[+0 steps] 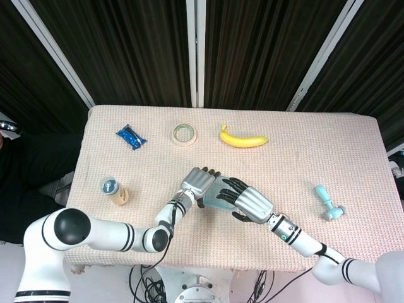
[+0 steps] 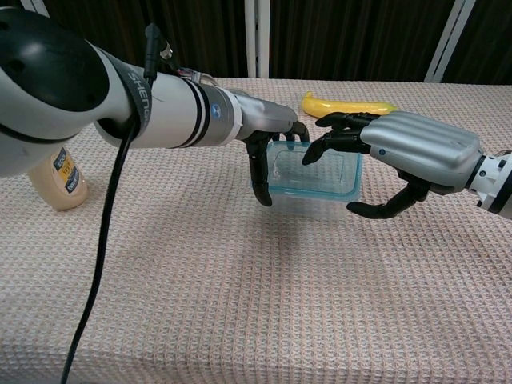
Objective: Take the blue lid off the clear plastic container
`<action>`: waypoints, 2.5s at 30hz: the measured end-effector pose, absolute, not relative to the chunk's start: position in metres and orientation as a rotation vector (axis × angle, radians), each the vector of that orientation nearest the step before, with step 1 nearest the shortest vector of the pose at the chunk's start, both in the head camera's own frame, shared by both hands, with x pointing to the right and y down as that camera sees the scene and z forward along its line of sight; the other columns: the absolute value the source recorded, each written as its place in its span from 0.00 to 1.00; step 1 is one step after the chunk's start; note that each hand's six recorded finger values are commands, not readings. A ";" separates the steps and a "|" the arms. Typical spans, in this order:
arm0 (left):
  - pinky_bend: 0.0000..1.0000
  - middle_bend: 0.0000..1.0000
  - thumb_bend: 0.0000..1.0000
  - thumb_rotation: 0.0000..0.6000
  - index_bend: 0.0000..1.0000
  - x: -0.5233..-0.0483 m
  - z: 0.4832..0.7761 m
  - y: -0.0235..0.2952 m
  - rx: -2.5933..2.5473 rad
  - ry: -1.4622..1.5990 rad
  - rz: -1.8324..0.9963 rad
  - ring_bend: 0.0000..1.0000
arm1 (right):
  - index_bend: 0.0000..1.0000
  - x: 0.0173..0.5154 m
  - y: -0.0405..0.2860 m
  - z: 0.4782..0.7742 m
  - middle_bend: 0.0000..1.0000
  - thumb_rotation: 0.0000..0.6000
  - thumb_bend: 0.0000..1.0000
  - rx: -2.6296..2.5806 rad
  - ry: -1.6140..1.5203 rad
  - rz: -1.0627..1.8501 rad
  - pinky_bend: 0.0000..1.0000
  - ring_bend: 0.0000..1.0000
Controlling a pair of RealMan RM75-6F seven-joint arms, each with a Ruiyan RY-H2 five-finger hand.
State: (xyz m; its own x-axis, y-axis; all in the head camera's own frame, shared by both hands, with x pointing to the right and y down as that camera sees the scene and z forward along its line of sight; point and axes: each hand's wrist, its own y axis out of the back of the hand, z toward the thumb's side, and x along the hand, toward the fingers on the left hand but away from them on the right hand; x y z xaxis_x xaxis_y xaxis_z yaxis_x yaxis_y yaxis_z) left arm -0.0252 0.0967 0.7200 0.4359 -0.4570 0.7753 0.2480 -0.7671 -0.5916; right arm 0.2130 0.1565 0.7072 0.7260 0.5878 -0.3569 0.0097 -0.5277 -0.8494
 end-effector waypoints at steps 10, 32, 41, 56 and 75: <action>0.31 0.25 0.16 1.00 0.20 -0.026 0.722 0.097 -2.025 0.173 -1.374 0.12 | 0.27 0.212 0.153 0.702 0.24 1.00 0.26 -2.009 -0.483 0.768 0.12 0.03; 0.30 0.25 0.16 1.00 0.20 -0.024 0.726 0.099 -2.018 0.176 -1.362 0.12 | 0.33 0.211 0.149 0.698 0.29 1.00 0.29 -2.019 -0.556 0.739 0.19 0.09; 0.29 0.21 0.16 1.00 0.13 -0.023 0.719 0.102 -2.038 0.180 -1.323 0.11 | 0.38 0.208 0.146 0.704 0.33 1.00 0.33 -1.991 -0.567 0.747 0.24 0.13; 0.05 0.02 0.04 1.00 0.03 -0.034 0.711 0.098 -2.000 0.253 -1.275 0.00 | 0.62 0.208 0.143 0.706 0.37 1.00 0.30 -1.967 -0.652 0.735 0.24 0.13; 0.03 0.02 0.04 1.00 0.02 -0.110 0.696 0.082 -1.875 0.398 -1.304 0.00 | 0.88 0.198 0.131 0.695 0.49 1.00 0.28 -1.860 -0.842 0.596 0.25 0.19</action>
State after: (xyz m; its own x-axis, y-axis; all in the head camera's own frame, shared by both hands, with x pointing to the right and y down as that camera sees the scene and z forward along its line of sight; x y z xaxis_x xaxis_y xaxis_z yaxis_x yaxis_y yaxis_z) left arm -0.1104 0.0821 0.6963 0.4187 -0.6459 0.6383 0.1796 -0.6301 -0.7554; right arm 0.1982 0.1310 0.6950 0.6404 0.7671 -0.0377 0.2913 -0.2881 -0.9122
